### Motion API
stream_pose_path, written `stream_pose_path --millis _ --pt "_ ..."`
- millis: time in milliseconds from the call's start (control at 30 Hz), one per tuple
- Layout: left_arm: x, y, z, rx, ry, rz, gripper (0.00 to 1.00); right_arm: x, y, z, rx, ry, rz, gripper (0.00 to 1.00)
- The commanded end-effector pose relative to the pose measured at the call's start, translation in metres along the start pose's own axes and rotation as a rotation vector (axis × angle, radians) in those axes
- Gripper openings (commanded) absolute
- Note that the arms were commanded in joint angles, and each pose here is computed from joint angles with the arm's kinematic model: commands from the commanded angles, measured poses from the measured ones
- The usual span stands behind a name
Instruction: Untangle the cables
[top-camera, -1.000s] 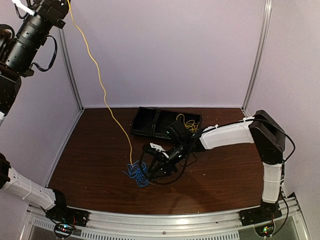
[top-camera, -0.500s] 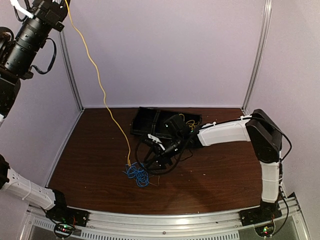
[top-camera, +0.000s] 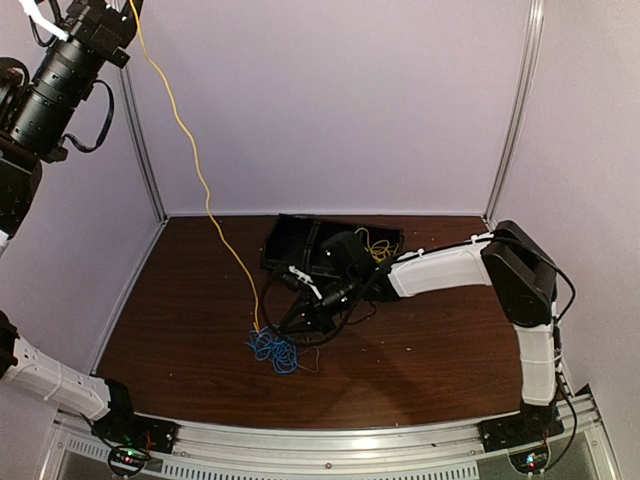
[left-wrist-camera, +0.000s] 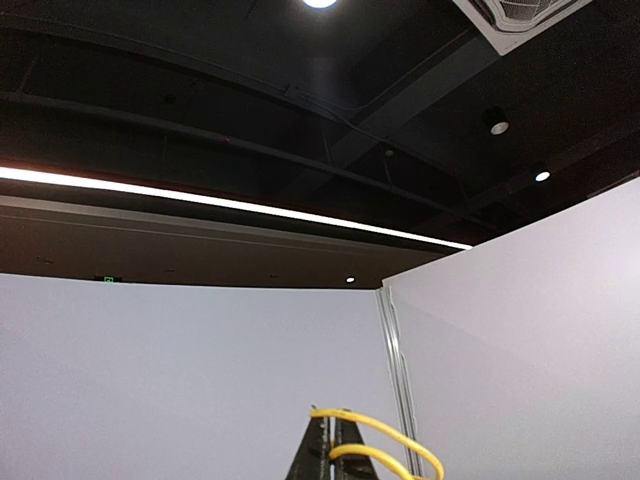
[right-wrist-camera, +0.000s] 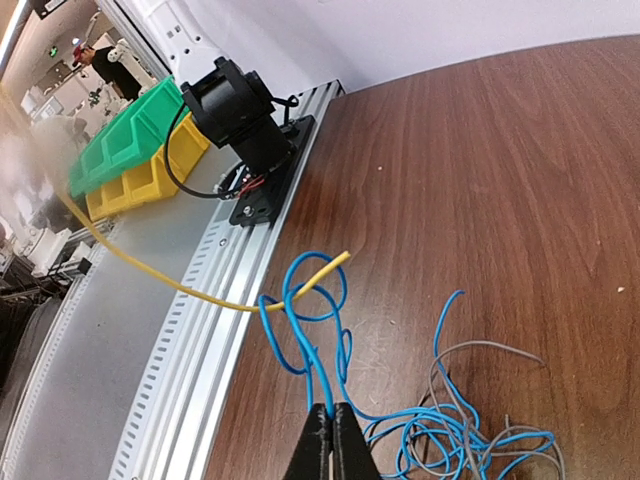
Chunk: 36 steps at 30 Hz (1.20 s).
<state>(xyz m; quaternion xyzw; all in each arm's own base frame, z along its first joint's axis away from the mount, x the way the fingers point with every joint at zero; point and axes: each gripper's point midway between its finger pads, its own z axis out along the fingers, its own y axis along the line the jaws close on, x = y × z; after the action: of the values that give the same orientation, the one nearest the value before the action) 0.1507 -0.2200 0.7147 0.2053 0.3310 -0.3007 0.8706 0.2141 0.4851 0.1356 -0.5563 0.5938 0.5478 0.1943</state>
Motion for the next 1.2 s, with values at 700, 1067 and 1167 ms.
stream_pose_path --millis 700,1067,1167 --pt "0.013 0.003 -0.016 -0.032 0.004 0.05 0.0 0.075 -0.04 -0.12 0.316 0.144 0.087 0.35" --pt "0.118 -0.017 -0.052 -0.03 0.215 -0.035 0.0 -0.05 0.007 -0.163 0.355 0.091 -0.136 0.55" --pt "0.134 -0.02 -0.059 -0.034 0.249 -0.062 0.0 -0.085 0.012 -0.166 0.388 0.006 -0.18 0.56"
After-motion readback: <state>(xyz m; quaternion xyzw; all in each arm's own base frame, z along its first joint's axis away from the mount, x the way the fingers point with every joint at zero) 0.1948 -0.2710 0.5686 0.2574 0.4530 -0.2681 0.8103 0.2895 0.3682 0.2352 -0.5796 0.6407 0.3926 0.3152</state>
